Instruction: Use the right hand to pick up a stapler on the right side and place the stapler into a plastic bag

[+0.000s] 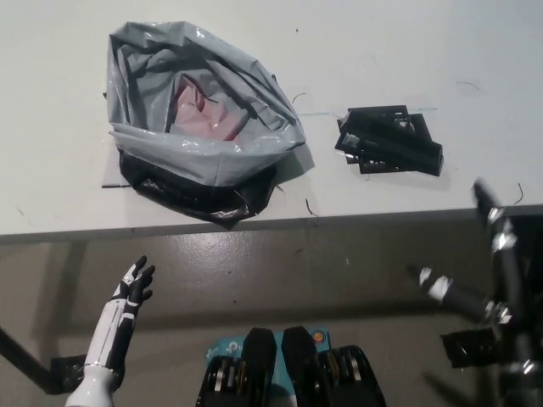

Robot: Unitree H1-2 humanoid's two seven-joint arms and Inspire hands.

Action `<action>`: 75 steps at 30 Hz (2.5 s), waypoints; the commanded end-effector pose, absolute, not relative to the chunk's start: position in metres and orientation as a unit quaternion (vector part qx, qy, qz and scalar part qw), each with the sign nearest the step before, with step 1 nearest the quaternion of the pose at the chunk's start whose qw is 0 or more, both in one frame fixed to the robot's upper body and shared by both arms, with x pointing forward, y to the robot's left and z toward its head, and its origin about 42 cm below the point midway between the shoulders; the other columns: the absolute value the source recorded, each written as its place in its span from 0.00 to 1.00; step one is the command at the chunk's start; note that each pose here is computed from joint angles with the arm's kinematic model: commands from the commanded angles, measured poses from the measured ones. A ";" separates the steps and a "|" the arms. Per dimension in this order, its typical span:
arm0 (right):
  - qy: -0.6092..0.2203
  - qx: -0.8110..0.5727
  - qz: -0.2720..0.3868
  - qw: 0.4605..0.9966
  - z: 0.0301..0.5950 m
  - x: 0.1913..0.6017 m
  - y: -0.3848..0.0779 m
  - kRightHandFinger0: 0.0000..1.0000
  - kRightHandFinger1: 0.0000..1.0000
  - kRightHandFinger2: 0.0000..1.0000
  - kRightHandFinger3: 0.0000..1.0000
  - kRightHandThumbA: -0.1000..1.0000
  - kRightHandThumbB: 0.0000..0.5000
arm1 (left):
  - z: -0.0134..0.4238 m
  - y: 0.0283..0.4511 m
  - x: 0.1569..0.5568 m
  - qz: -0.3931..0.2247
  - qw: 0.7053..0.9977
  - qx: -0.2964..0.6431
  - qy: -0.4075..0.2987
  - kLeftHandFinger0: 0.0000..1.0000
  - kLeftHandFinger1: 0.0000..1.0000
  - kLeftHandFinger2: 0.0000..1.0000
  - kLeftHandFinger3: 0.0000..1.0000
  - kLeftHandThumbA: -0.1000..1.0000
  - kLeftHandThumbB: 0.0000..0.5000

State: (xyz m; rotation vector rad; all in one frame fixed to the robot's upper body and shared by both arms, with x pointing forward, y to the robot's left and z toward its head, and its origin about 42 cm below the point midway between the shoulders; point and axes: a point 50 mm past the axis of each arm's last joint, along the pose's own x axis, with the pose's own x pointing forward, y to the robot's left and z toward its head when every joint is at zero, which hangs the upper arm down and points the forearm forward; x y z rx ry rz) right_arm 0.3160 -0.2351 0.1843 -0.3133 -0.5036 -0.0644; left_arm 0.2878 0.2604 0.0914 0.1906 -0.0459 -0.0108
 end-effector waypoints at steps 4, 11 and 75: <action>-0.278 -0.309 0.025 0.909 0.386 0.360 -0.273 1.00 1.00 1.00 1.00 0.86 0.82 | 0.112 0.257 0.284 -0.015 0.993 0.082 -0.087 1.00 1.00 1.00 1.00 1.00 0.92; -0.187 -0.398 0.098 0.893 0.442 0.433 -0.271 1.00 1.00 1.00 1.00 0.85 0.76 | 0.113 0.255 0.283 -0.013 0.993 0.083 -0.083 1.00 1.00 1.00 1.00 1.00 0.95; 0.077 -0.542 0.055 0.835 0.251 0.576 -0.189 0.56 0.63 0.71 0.90 0.52 0.55 | 0.111 0.245 0.281 -0.031 0.991 0.091 -0.090 1.00 1.00 1.00 1.00 1.00 0.98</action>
